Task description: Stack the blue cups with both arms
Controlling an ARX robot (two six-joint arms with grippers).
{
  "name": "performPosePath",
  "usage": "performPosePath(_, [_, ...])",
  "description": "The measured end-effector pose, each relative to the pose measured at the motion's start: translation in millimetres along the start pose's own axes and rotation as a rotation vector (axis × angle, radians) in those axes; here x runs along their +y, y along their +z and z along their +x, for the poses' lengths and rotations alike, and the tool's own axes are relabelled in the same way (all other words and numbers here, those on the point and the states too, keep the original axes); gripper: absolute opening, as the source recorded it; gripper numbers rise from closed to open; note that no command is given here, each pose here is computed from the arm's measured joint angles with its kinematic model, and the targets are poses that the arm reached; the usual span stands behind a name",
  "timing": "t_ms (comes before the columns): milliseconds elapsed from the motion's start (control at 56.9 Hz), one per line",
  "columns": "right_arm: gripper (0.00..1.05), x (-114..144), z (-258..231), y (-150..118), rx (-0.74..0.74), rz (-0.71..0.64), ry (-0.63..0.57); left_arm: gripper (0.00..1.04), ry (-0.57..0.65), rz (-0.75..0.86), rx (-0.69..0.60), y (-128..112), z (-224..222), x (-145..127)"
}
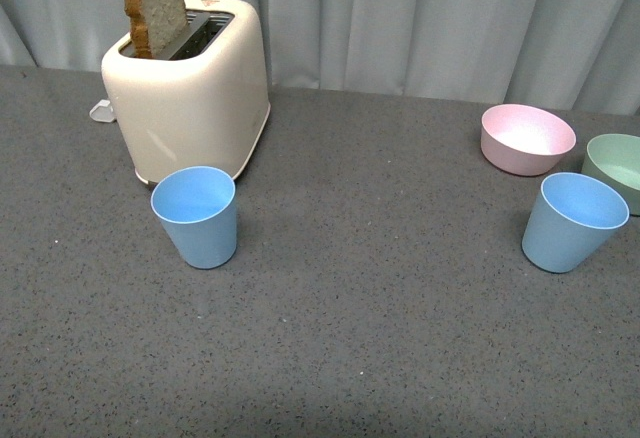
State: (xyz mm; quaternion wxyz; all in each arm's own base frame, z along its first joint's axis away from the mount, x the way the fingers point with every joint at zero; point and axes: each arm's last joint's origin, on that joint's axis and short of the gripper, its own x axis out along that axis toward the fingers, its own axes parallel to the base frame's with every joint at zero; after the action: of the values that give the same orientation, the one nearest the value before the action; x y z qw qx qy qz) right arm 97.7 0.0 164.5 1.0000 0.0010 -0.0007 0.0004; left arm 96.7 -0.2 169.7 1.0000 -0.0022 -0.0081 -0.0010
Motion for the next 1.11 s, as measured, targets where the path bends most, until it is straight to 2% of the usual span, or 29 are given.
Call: performPosePath(1108, [0.95,0.0,0.0,0.1,0.000,0.000,0.000,0.98,0.000,0.000,0.000,0.0,0.0,0.0])
